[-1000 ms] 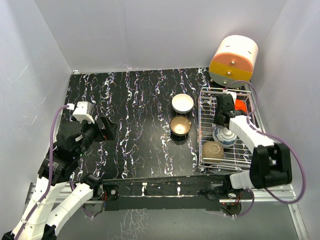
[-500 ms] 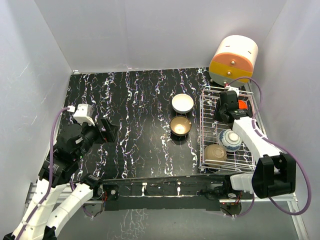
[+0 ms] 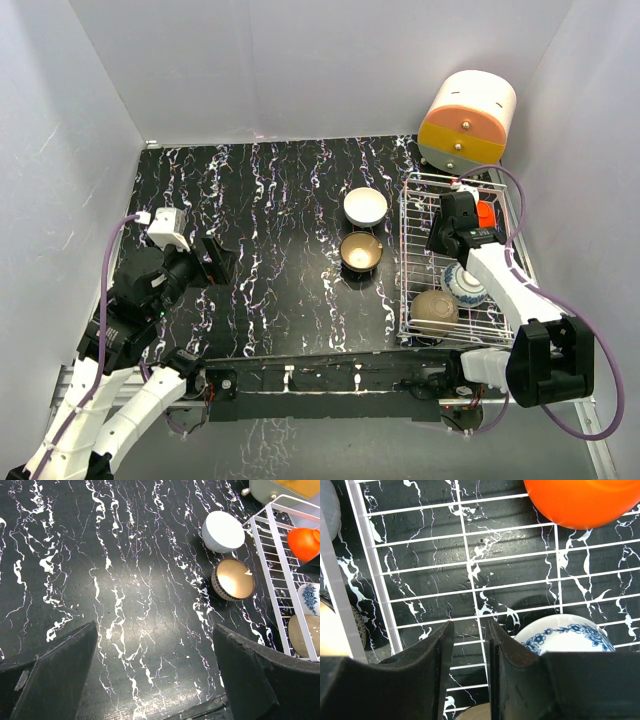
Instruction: Load the bowls into the dish rack
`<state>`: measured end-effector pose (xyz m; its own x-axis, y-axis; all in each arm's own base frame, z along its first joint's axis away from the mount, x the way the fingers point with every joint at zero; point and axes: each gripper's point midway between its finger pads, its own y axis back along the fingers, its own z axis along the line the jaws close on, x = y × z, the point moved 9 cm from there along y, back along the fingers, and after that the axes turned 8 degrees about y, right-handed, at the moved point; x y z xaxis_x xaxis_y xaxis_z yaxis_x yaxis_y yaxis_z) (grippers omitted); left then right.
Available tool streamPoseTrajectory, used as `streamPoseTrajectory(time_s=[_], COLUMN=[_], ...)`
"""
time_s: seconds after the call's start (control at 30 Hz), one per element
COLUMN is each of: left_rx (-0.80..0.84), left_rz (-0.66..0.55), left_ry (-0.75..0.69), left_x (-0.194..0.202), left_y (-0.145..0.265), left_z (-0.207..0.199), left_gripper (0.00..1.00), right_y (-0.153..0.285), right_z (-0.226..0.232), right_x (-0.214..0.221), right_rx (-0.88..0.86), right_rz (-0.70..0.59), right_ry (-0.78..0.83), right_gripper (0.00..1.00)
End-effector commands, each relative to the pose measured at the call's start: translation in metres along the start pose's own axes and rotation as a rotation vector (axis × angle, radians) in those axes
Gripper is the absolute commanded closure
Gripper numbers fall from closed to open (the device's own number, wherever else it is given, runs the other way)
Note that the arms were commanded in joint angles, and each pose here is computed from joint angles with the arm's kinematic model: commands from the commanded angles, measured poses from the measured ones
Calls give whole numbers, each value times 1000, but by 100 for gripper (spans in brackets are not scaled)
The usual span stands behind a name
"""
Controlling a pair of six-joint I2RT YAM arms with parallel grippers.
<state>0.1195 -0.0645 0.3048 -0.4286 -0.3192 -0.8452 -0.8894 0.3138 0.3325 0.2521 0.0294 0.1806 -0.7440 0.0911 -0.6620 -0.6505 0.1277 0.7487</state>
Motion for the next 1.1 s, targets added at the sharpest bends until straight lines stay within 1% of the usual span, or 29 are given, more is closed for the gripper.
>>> streamPoseTrajectory(time_s=[0.0, 0.17, 0.3, 0.5, 0.63, 0.77, 0.93, 1.07], left_rx=[23, 14, 12, 45, 72, 83, 110, 159], left_rz=[-14, -30, -27, -33, -26, -18, -14, 6], left_ry=[0, 7, 8, 10, 15, -9, -22, -6], left_x=[-6, -9, -9, -7, -1, 2, 2, 4], left_y=[6, 8, 8, 3, -2, -5, -7, -15], left_z=[-4, -4, -4, -6, -7, -5, -8, -14], left_gripper=[3, 3, 3, 3, 3, 3, 3, 3], right_y=[-1, -11, -14, -2, 4, 14, 15, 13], right_z=[5, 8, 6, -5, -9, -6, 9, 12], right_x=[-20, -32, -22, -8, -4, -14, -12, -5], right_rx=[-26, -13, 15, 71, 121, 94, -24, 21], right_rz=[-58, -34, 13, 23, 67, 43, 55, 107], right_ry=[-18, 2, 15, 32, 30, -14, -89, -85], right_gripper=[65, 63, 63, 62, 61, 60, 60, 60])
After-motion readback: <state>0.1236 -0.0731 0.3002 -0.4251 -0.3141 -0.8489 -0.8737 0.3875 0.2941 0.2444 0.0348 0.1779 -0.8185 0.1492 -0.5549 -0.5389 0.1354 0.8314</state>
